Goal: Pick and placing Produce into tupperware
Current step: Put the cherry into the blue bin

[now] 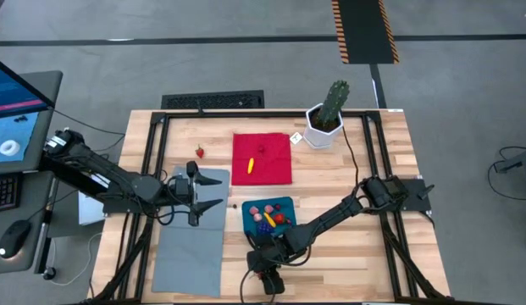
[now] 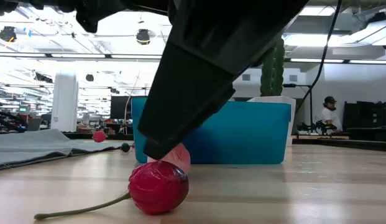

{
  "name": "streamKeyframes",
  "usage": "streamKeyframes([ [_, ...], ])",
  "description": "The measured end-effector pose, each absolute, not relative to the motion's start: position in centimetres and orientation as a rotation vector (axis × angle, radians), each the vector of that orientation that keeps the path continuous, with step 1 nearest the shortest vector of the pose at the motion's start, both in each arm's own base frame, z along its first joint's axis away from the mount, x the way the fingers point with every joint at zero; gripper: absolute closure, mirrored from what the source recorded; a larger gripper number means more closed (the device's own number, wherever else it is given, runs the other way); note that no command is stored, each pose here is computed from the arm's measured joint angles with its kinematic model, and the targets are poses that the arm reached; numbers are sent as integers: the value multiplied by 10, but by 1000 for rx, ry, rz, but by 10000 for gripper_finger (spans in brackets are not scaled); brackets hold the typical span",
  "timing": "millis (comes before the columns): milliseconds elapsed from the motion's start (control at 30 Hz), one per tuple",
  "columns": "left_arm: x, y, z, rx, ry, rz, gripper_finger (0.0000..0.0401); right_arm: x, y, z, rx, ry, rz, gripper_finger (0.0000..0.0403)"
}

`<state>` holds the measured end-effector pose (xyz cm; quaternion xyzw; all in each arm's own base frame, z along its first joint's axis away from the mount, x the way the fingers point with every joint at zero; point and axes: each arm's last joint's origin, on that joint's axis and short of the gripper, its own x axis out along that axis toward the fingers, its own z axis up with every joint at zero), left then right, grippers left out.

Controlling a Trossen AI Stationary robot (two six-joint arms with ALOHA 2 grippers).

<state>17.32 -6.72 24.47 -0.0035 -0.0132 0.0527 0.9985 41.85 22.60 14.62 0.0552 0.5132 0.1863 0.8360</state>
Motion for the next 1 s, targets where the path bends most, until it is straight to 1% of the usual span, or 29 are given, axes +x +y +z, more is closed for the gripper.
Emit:
streamKeyframes([
  [367, 173, -67, 243, -16, -14, 106, 150, 413, 228, 138, 112, 1095, 391, 181],
  [700, 173, -67, 243, -15, -14, 106, 150, 415, 230, 140, 123, 1063, 398, 184],
  [800, 173, -67, 243, -14, -14, 107, 150, 420, 232, 123, 161, 1073, 413, 184],
  [900, 173, -67, 243, -13, -12, 107, 150, 423, 236, 115, 227, 1085, 481, 185],
  [1000, 173, -67, 243, -14, -14, 107, 150, 425, 232, 114, 243, 1087, 491, 192],
])
